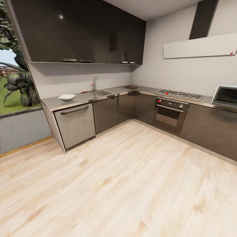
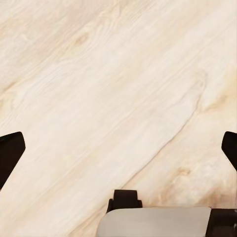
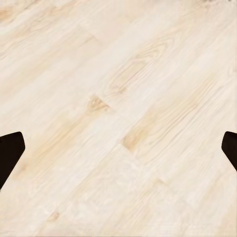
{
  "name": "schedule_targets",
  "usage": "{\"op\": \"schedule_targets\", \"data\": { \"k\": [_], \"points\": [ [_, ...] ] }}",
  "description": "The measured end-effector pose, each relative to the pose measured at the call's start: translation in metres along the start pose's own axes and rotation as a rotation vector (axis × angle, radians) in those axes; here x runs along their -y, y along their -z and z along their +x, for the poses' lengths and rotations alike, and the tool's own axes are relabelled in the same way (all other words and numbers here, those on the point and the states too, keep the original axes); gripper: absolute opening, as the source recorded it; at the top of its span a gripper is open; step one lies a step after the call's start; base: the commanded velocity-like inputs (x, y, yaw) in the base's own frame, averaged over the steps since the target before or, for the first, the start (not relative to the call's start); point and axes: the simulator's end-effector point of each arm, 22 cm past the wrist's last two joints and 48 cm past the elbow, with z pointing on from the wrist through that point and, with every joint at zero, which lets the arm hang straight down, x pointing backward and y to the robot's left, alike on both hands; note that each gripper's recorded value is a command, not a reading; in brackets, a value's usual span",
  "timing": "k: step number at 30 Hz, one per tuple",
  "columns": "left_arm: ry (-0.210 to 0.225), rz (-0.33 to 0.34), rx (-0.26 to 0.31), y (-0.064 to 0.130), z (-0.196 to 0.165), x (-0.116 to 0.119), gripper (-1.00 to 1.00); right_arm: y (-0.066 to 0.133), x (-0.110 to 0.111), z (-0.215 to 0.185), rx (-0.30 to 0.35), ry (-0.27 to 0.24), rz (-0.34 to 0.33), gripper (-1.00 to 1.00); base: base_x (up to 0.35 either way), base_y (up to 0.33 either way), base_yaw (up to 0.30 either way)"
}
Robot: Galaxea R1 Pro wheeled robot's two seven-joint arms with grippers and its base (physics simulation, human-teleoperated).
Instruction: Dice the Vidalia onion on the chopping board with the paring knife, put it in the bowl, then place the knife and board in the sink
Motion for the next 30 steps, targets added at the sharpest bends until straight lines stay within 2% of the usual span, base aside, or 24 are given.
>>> {"op": "schedule_targets", "data": {
  "k": [30],
  "points": [
    [0.000,0.003,0.001,0.0000,-0.0003,0.0026,1.00,0.0001,-0.0002,0.0000,0.000,0.000,0.000,1.00,0.318,-0.095,0.127]
  ]
}}
